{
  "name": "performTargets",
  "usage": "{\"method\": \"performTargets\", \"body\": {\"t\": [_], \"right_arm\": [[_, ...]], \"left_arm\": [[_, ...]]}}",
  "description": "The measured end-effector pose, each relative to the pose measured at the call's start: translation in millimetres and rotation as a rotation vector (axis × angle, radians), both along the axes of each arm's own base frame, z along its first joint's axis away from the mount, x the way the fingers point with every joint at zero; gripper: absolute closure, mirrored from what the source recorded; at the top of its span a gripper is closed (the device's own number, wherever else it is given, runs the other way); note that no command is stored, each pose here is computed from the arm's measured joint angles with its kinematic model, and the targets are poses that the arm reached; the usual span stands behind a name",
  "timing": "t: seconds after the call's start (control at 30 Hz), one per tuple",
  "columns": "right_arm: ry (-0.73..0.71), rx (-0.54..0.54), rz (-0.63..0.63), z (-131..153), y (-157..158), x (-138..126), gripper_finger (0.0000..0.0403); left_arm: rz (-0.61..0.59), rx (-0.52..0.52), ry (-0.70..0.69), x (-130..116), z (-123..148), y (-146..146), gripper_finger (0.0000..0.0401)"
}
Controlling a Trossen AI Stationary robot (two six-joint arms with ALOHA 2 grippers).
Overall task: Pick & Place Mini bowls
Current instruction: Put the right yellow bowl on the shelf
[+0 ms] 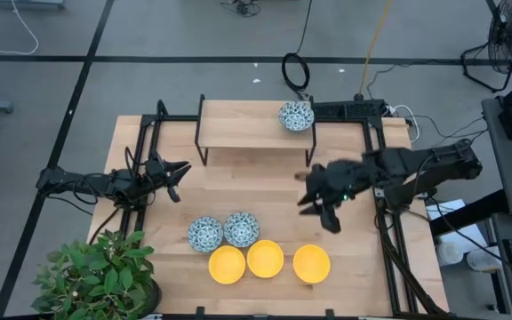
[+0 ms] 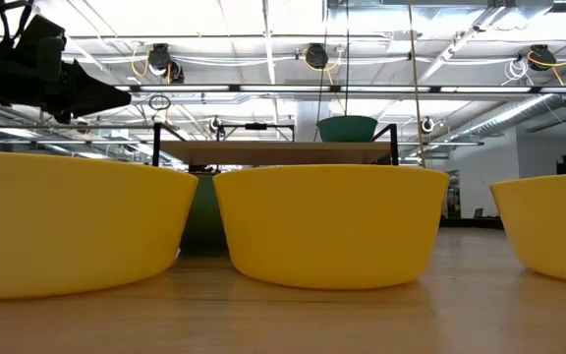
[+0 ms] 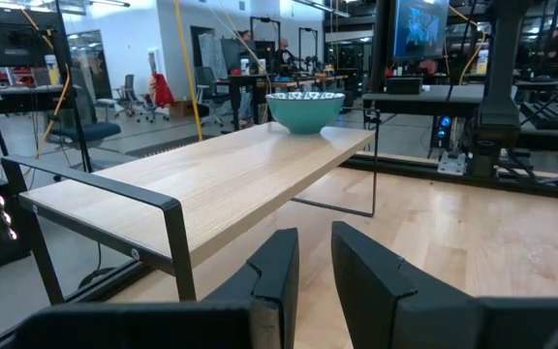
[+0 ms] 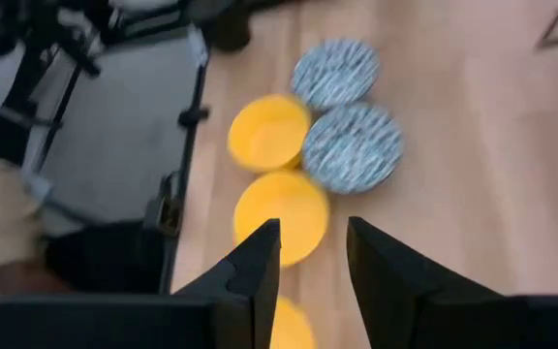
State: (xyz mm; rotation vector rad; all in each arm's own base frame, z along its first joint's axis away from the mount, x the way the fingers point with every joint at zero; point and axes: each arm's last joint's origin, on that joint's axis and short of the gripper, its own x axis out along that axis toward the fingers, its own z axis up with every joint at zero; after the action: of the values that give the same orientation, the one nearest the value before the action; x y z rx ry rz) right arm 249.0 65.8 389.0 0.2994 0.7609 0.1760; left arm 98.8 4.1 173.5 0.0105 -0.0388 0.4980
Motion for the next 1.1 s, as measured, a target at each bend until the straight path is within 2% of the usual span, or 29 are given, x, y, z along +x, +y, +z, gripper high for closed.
{"method": "performTargets", "body": {"t": [0.17,0.3,0.4,0.53,0.67,0.8,0.97,1.1], "right_arm": [[0.080,0.006,0.055,-34,22,-1,0.0287],[0.196,-0.008,0.087,-72,36,-9,0.0265],[0.294,0.037,0.026,-108,42,-15,0.0237],[0.418,0.131,-0.119,-151,44,-25,0.0201],[0.590,0.223,-0.258,-184,39,-40,0.0182],[0.695,0.296,-0.296,-204,39,-50,0.0179],[0.643,0.365,-0.302,-209,45,-48,0.0179],[0.606,0.363,-0.290,-208,49,-48,0.0179]], "left_arm": [[0.000,0.000,0.000,0,0,0,0.0329],[0.000,0.000,0.000,0,0,0,0.0329],[0.000,0.000,0.000,0,0,0,0.0329],[0.000,0.000,0.000,0,0,0,0.0329],[0.000,0.000,0.000,0,0,0,0.0329],[0.000,0.000,0.000,0,0,0,0.0329],[0.000,0.000,0.000,0,0,0,0.0329],[0.000,0.000,0.000,0,0,0,0.0329]]}}
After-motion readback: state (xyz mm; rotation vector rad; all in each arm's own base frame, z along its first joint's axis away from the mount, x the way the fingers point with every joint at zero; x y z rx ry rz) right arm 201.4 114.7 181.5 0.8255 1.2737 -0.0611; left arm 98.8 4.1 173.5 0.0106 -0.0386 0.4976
